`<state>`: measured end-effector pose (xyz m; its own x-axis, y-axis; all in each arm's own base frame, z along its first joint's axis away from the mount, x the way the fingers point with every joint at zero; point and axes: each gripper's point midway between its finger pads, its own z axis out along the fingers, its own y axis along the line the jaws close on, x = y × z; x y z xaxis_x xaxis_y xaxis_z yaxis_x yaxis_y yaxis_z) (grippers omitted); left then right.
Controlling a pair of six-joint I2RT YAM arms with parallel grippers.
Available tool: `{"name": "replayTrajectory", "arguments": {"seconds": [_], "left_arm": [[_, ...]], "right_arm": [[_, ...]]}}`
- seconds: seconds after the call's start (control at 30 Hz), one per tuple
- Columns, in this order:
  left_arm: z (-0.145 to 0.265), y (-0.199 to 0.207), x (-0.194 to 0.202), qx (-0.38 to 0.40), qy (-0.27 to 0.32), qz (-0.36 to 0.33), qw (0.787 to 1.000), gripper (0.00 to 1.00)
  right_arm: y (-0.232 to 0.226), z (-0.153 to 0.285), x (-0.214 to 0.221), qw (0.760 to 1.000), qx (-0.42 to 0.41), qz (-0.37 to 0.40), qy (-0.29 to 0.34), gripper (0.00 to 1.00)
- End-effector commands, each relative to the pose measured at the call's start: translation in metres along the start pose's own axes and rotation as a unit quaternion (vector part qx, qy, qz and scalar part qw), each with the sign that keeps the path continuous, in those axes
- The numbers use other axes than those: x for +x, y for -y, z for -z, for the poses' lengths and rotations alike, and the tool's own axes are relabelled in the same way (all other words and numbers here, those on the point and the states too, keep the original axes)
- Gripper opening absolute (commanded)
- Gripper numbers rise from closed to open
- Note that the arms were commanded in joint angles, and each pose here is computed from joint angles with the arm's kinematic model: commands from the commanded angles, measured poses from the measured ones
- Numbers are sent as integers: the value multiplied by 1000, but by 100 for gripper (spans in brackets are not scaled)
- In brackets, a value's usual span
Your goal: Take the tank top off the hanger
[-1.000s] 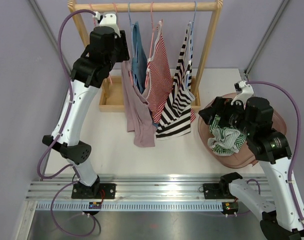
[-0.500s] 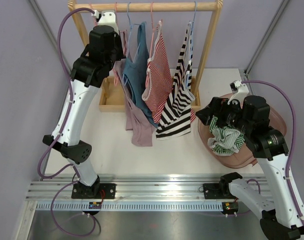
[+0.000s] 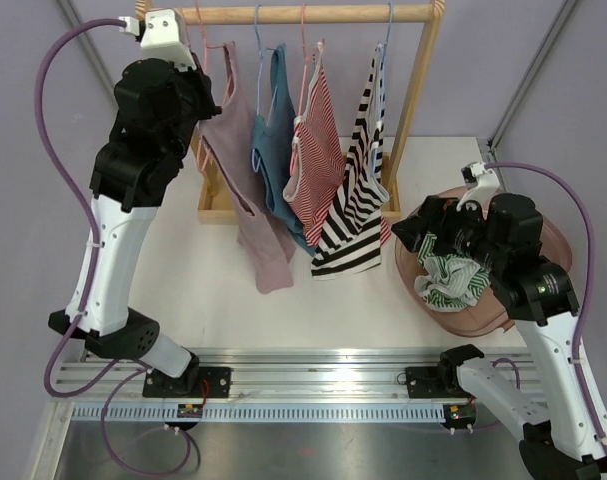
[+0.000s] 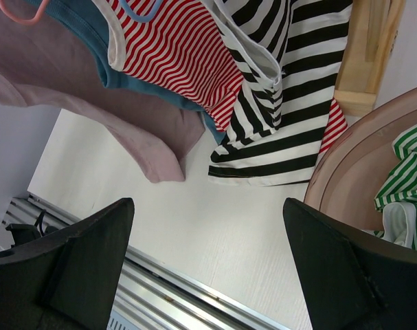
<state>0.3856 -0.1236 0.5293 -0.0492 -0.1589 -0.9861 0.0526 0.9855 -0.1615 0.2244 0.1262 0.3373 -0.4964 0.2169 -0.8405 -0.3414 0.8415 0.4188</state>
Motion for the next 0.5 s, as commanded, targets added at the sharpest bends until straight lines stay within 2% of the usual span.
{"name": "replayTrajectory", "arguments": {"seconds": [0.0, 0.1, 0.13, 0.17, 0.2, 0.23, 0.27, 0.3, 0.33, 0.4, 0.47], "left_arm": [[17, 2, -40, 17, 67, 29, 997, 0], [39, 1, -42, 37, 65, 43, 996, 0], [40, 2, -25, 43, 46, 40, 997, 0], [61, -1, -36, 59, 66, 52, 995, 0], [70, 2, -30, 79, 63, 56, 993, 0], [68, 0, -3, 78, 38, 52, 995, 0], [96, -9, -14, 87, 68, 67, 992, 0], [105, -13, -9, 90, 70, 73, 991, 0], [103, -13, 23, 95, 43, 68, 992, 0], [142, -18, 15, 129, 77, 88, 985, 0], [153, -22, 42, 141, 59, 94, 984, 0]], "right_arm": [[-10, 4, -9, 999, -26, 17, 19, 98], [-16, 4, -11, 999, -42, 17, 24, 99], [-22, 4, -10, 998, -59, 16, 20, 99], [-26, 3, -12, 997, -71, 17, 27, 100], [-31, 4, -12, 996, -85, 12, 28, 99], [-40, 6, -12, 993, -111, 12, 26, 100], [-43, 5, -9, 992, -123, 9, 25, 100], [-49, 6, -14, 989, -141, 11, 39, 99], [-56, 6, -12, 986, -162, 4, 36, 99], [-62, 2, -10, 981, -188, -6, 38, 99], [-71, -3, -5, 974, -225, -10, 27, 100]]}}
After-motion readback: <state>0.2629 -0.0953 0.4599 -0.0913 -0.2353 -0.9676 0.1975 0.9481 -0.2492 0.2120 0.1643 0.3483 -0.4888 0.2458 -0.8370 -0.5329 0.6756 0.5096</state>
